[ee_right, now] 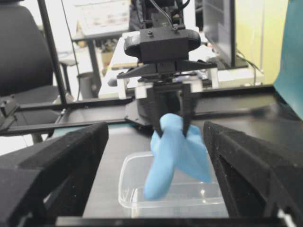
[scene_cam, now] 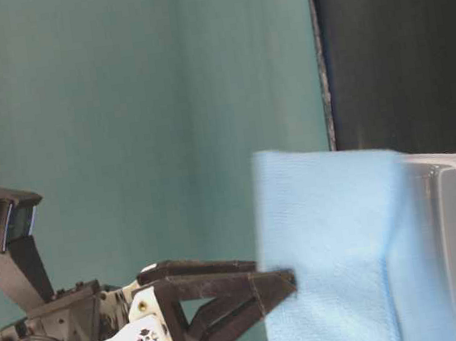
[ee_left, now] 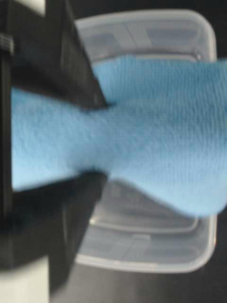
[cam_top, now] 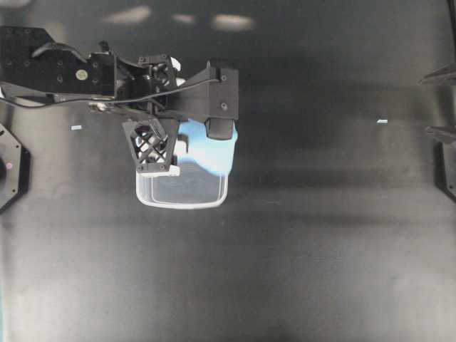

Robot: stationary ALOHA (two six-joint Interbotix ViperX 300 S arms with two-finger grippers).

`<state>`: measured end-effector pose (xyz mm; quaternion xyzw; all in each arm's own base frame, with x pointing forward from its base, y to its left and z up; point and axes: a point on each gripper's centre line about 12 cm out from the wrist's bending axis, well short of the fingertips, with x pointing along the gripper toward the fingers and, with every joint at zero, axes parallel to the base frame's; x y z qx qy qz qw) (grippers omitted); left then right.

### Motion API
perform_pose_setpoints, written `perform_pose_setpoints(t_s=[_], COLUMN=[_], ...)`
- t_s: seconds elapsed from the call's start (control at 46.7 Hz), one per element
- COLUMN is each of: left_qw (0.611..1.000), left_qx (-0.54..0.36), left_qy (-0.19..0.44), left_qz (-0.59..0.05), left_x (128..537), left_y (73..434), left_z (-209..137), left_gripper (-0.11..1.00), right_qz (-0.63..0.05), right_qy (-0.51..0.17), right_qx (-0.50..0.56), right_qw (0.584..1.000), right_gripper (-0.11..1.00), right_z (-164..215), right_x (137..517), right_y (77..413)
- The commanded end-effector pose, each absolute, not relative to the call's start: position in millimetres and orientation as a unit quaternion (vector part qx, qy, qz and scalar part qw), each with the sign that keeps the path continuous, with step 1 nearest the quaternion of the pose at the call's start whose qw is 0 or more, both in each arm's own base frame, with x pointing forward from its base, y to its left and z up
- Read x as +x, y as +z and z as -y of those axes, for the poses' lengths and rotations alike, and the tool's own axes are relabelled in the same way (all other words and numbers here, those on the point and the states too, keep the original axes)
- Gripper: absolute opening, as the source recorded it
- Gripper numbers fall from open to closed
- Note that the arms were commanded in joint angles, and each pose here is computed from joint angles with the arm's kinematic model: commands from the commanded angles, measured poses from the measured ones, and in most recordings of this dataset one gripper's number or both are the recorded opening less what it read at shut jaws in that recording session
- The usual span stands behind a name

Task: Place the blue towel into the container with the left arm.
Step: 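Lower the towel into the container and open the left gripper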

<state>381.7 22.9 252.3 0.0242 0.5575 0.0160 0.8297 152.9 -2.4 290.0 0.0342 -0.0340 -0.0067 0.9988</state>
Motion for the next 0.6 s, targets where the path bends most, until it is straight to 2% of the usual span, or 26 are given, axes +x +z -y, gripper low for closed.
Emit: perform_pose_setpoints(t_s=[0.0,0.086,0.15,0.3,0.579], left_qw=[0.835,0.839,0.845,0.867,0.936], left_qx=[0.025,0.025,0.024,0.018,-0.010], left_qy=[0.016,0.017,0.018,0.023,0.037], left_qz=[-0.550,-0.543,-0.534,-0.498,-0.349], left_x=[382.2,382.5,382.2,368.0,312.0], left_y=[256.6,257.2,257.6,278.0,332.5], left_z=[-21.4,-22.0,-22.5,-21.1,-17.3], left_gripper=[0.65,0.84,0.91,0.89,0.89], right_qz=[0.039,0.040,0.043,0.047,0.046], right_qy=[-0.007,-0.007,-0.006,-0.006,-0.006], right_qx=[0.036,0.036,0.036,0.036,0.036], right_qw=[0.999,0.999,0.998,0.998,0.998], right_gripper=[0.78,0.78,0.78,0.78,0.78], right_z=[2.4,2.7,2.4,2.4,2.4], right_x=[153.8,153.5,152.7,150.9,150.2], right_y=[293.2,294.1,295.4,297.6,296.2])
